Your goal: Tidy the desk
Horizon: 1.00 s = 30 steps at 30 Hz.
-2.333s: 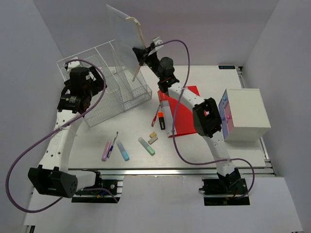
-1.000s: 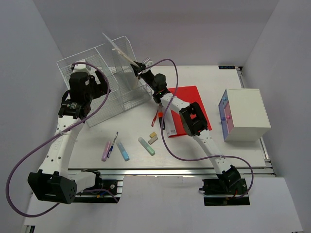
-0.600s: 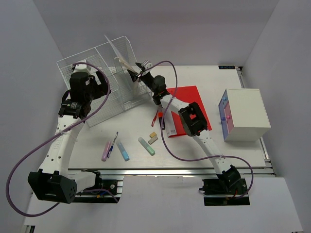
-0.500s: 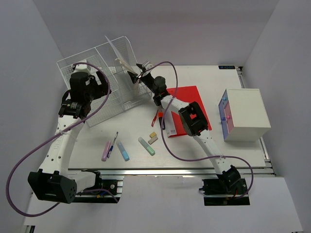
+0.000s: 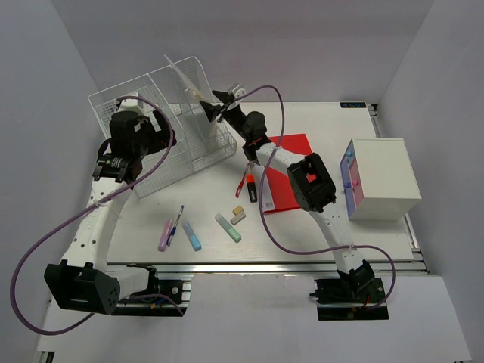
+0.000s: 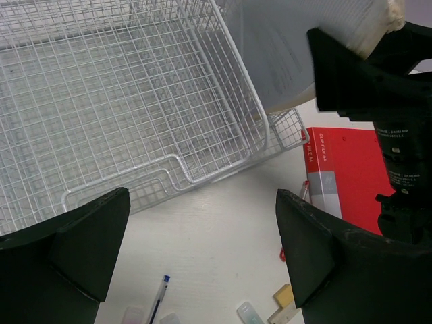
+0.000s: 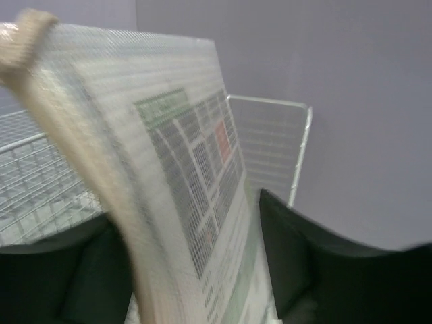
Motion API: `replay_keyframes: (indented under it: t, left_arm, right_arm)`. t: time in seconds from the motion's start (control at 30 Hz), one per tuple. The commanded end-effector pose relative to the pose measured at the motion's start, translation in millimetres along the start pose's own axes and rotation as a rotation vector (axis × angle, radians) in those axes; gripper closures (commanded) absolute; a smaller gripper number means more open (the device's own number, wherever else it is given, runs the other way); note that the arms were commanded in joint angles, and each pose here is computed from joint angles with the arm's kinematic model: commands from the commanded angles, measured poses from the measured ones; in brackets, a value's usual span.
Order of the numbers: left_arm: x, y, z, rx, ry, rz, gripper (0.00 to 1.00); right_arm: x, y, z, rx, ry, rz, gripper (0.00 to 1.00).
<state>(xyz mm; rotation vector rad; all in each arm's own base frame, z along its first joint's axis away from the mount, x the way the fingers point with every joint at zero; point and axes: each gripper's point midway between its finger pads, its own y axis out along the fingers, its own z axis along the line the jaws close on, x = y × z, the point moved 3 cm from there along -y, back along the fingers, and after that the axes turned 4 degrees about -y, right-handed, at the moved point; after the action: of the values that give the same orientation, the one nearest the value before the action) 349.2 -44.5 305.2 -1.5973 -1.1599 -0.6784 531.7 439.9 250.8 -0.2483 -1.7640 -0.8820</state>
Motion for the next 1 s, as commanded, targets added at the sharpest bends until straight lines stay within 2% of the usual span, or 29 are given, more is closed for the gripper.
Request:
replay_keyframes:
  t: [0.0, 0.07, 0.17, 0.23, 0.27, 0.33, 0.53, 0.57, 0.63, 0.67, 0.73, 0.77, 0.9, 0.93, 0.97]
  left_arm:
    - [5.1, -0.7, -6.2, -0.038, -0.017, -0.015, 0.02]
    - [5.5, 0.0, -7.7, -0.046, -0.018, -0.015, 0.02]
    - [5.2, 0.2, -8.0, -0.048, -0.023, -0.014, 0.02]
    - [4.4, 1.2, -8.0, -0.048, -0.023, -0.011, 0.02]
    - [4.0, 1.6, -8.2, -0.049, -0.024, -0.009, 0.02]
    - [3.4, 3.3, -9.1, -0.052, -0.025, -0.002, 0.02]
    - [3.1, 5.3, -11.5, -0.063, -0.031, 0.009, 0.02]
    - [3.5, 5.0, -12.3, -0.066, -0.034, 0.009, 0.02]
    - [5.0, 4.3, -14.2, -0.074, -0.036, 0.010, 0.02]
    - [5.3, 4.0, -14.3, -0.074, -0.036, 0.010, 0.02]
    - [4.2, 2.1, -17.4, -0.097, -0.037, 0.015, 0.02]
    - [5.3, -0.6, -19.4, -0.111, -0.039, 0.010, 0.02]
    - [8.4, -7.9, -24.0, -0.144, -0.045, -0.007, 0.02]
    - [9.6, -9.3, -25.5, -0.154, -0.044, -0.013, 0.02]
    - [8.5, -10.4, -27.4, -0.168, -0.045, -0.008, 0.02]
  right_arm:
    - [58.8, 17.1, -14.5, -0.062, 0.018, -0.129, 0.41]
    - [46.9, 18.2, -18.8, -0.088, 0.034, -0.083, 0.58]
    - [39.8, 13.8, -20.4, -0.111, 0.032, -0.067, 0.59]
    - [27.0, 10.1, -25.8, -0.149, 0.036, -0.026, 0.62]
    - [22.4, 8.6, -29.8, -0.167, 0.056, -0.012, 0.67]
    - [13.6, 3.4, -39.5, -0.217, 0.094, 0.010, 0.68]
    - [15.1, -0.1, -48.5, -0.253, 0.127, 0.036, 0.57]
    - [15.9, -0.5, -50.3, -0.256, 0.134, 0.043, 0.46]
    - [28.0, 0.8, -49.4, -0.244, 0.165, 0.040, 0.41]
    - [23.1, -4.5, -45.2, -0.223, 0.171, 0.060, 0.35]
    - [51.8, -3.4, -37.6, -0.161, 0.152, 0.005, 0.25]
    - [53.4, -6.4, -30.2, -0.117, 0.154, 0.015, 0.13]
    - [81.5, -8.4, -20.9, -0.059, 0.171, 0.054, 0.11]
    - [105.6, -9.1, -20.6, -0.054, 0.163, 0.021, 0.11]
    - [111.3, -13.1, -17.9, -0.041, 0.159, 0.018, 0.11]
